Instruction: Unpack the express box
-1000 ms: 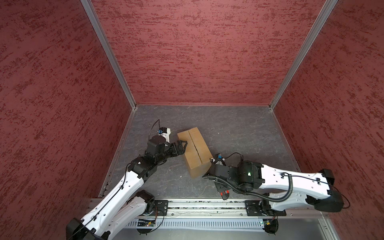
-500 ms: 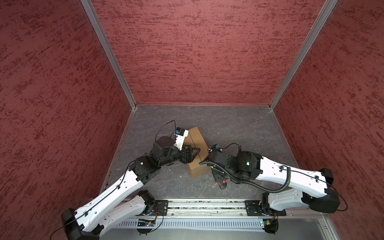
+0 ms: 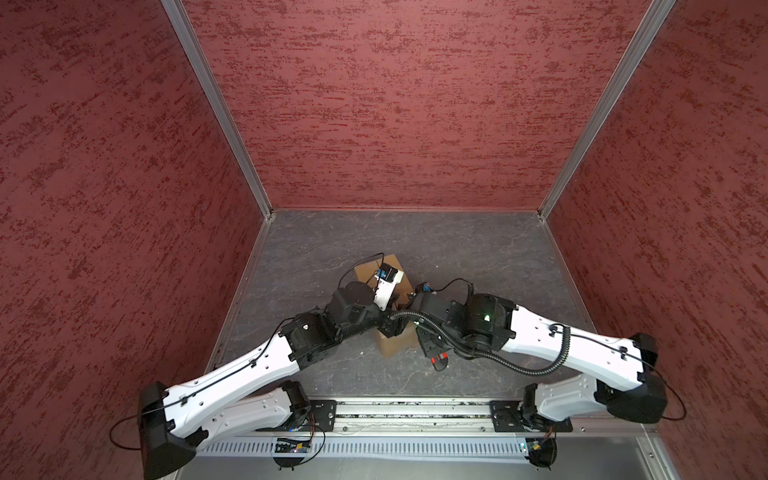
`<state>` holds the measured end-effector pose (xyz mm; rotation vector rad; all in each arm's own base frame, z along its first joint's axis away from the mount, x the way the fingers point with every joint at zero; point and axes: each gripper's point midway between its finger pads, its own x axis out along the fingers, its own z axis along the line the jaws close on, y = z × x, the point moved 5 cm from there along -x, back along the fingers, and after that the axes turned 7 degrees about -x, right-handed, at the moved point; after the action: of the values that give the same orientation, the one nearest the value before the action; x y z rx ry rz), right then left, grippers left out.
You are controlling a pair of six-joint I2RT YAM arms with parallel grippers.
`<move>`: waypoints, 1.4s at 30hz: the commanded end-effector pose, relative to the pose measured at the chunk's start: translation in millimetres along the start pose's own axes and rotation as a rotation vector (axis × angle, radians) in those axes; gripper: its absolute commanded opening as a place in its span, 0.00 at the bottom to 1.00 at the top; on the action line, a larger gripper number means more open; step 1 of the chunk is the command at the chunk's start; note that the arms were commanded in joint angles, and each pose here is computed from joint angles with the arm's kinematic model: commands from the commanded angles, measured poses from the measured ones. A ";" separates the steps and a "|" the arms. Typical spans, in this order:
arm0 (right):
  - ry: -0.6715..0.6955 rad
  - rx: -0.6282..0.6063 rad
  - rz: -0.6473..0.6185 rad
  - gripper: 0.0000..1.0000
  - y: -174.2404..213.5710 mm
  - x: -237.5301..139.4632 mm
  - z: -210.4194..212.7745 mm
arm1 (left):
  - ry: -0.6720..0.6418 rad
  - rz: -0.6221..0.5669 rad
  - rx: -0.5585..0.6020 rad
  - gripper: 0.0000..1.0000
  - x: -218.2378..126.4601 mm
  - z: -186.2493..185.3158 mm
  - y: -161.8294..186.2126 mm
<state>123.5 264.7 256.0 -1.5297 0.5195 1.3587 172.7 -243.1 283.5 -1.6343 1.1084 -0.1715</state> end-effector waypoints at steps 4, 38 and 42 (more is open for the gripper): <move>-0.031 0.014 -0.037 0.05 -7.1 -9.8 2.4 | -0.081 -0.104 0.029 0.61 7.5 6.7 -11.7; -0.048 0.023 -0.048 0.05 -6.7 -11.2 2.7 | -0.140 -0.153 -0.019 0.07 23.9 33.2 -10.3; -0.046 0.031 -0.051 0.05 -6.1 -11.9 1.5 | -0.145 -0.167 -0.037 0.00 19.1 39.2 -11.6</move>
<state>124.1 268.1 258.1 -1.5122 0.4985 1.3610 212.1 -236.4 265.3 -1.7130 0.8921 -0.1254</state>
